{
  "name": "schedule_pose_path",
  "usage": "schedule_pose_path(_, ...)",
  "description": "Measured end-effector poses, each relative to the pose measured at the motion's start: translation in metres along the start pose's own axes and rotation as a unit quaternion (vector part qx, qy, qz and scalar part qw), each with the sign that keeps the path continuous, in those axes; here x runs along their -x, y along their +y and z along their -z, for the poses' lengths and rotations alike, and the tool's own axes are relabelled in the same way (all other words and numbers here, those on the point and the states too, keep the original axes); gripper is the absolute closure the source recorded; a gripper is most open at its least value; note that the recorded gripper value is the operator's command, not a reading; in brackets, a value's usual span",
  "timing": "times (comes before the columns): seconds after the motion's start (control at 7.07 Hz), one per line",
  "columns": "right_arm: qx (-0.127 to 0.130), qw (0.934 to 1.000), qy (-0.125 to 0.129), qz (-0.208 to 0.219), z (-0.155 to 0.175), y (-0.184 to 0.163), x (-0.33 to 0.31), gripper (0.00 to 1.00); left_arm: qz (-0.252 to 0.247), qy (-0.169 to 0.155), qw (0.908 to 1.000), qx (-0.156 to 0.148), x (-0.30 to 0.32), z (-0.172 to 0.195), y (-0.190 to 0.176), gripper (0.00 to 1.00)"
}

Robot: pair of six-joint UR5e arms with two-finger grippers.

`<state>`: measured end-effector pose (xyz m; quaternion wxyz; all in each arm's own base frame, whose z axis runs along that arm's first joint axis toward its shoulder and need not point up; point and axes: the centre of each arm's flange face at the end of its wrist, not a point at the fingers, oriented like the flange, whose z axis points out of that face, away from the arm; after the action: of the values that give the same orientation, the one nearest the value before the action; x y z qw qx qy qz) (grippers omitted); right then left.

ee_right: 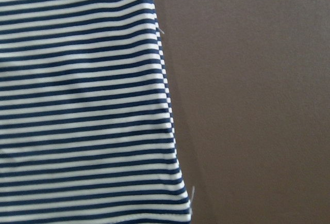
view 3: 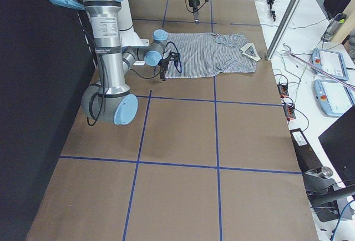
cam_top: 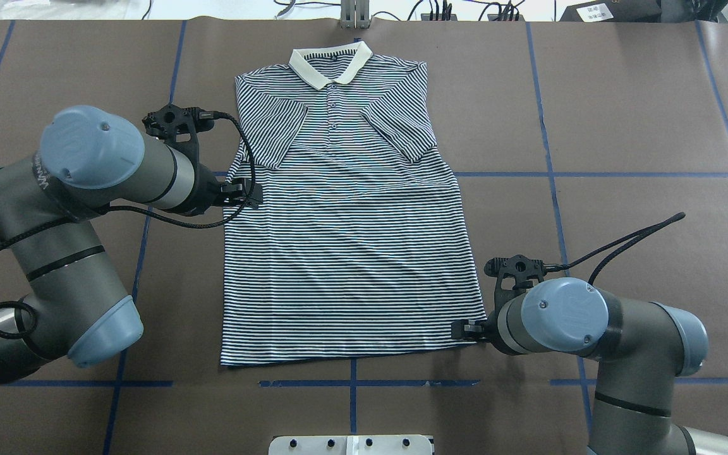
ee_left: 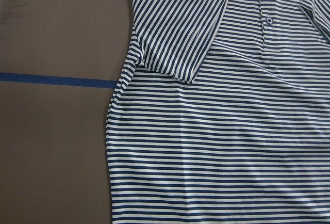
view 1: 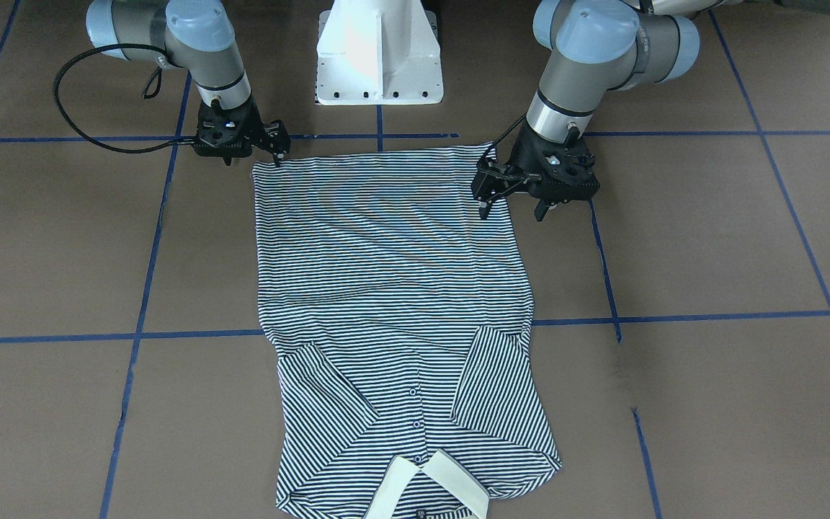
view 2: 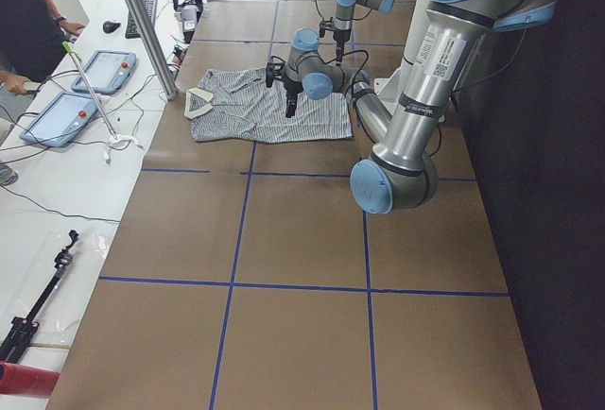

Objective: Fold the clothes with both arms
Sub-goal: 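Move both grippers down to the hem corners nearest the robot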

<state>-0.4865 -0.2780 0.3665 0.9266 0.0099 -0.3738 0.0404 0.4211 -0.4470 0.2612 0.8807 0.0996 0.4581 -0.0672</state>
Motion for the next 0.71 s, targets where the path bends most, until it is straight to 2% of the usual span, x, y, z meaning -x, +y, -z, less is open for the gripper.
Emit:
schedule_pose_path(0.14,0.000,1.0000,0.002,0.000,-0.0039,-0.0008,0.0026,0.03,0.000,0.001,1.0000,0.000,-0.0003,0.0005,0.0001,0.00)
schedule_pose_path(0.28,0.000,1.0000,0.003,0.000,-0.0066,-0.0016,0.0046,0.18,0.000,0.001,1.0000,0.000,-0.0009,0.0010,0.0005,0.00)
schedule_pose_path(0.42,0.000,1.0000,0.002,0.000,-0.0067,-0.0021,0.0069,0.58,0.000,0.002,1.0000,0.000,-0.0011,0.0012,0.0006,0.00)
schedule_pose_path(0.57,0.001,1.0000,-0.001,-0.001,-0.0048,-0.0026,0.0087,0.93,0.000,0.002,1.0000,0.000,-0.0010,0.0015,0.0005,0.00)
schedule_pose_path(0.71,0.003,1.0000,-0.003,-0.001,-0.0028,-0.0025,0.0094,1.00,0.000,0.002,1.0000,0.000,-0.0009,0.0015,0.0004,0.00)
